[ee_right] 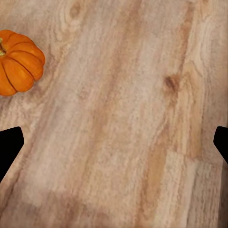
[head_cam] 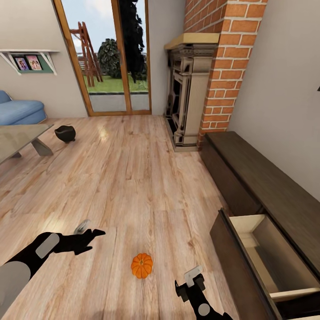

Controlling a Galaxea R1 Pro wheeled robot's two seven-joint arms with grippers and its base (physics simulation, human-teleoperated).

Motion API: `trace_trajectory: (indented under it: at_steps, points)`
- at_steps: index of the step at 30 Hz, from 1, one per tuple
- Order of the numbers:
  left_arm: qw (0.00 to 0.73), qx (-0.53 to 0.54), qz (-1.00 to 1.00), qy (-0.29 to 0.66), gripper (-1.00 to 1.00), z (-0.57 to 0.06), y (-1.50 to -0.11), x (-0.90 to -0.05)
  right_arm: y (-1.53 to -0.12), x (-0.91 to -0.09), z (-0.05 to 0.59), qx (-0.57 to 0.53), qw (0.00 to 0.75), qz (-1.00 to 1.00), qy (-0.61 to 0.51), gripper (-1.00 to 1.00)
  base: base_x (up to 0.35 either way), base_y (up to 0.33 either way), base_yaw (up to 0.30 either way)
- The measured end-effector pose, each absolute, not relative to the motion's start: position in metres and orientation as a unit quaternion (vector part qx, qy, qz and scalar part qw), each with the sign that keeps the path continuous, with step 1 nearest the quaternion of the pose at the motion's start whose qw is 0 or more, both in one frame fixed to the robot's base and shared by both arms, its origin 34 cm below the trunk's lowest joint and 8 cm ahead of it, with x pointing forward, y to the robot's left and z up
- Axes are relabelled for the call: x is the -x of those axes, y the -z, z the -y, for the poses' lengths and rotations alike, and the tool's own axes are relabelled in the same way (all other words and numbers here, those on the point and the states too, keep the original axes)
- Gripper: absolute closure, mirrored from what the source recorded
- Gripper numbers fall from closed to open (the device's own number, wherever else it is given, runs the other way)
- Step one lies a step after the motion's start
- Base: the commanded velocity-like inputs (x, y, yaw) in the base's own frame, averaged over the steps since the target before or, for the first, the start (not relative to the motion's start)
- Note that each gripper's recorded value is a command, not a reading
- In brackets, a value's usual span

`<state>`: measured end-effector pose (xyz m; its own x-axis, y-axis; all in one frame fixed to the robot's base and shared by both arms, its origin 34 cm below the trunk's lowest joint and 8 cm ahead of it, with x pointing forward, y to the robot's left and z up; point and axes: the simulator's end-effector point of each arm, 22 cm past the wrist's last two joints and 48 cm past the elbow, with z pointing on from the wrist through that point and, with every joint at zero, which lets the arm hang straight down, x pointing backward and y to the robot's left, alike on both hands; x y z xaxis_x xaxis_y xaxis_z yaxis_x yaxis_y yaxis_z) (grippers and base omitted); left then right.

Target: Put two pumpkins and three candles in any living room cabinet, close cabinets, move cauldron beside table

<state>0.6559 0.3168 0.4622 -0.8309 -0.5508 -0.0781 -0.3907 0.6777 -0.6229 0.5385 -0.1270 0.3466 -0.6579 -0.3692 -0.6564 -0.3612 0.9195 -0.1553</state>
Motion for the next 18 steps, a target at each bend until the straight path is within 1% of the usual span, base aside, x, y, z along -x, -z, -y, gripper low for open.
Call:
trace_trajectory:
  at_steps: [8,13,14,16,18]
  points:
    - [0.117,0.274,-0.905,0.303,-1.0,-0.322,-0.451,-0.644,-0.348,-0.539,0.124,0.199,0.365,-0.91,0.003,-1.0,0.0,0.0,0.0]
    - [0.122,0.274,-0.901,0.313,-1.0,-0.32,-0.456,-0.647,-0.348,-0.539,0.123,0.2,0.365,-0.909,0.002,-1.0,0.0,0.0,0.0]
    - [0.126,0.274,-0.898,0.321,-1.0,-0.32,-0.459,-0.649,-0.348,-0.539,0.123,0.2,0.365,-0.909,0.002,-1.0,0.0,0.0,0.0]
    - [0.157,0.258,-0.881,0.364,-1.0,-0.314,-0.488,-0.672,-0.348,-0.538,0.122,0.201,0.365,-0.909,0.002,-1.0,0.0,0.0,0.0]
    - [0.191,0.216,-0.862,0.416,-1.0,-0.291,-0.533,-0.7,-0.348,-0.539,0.122,0.201,0.365,-0.909,0.002,-1.0,0.0,0.0,0.0]
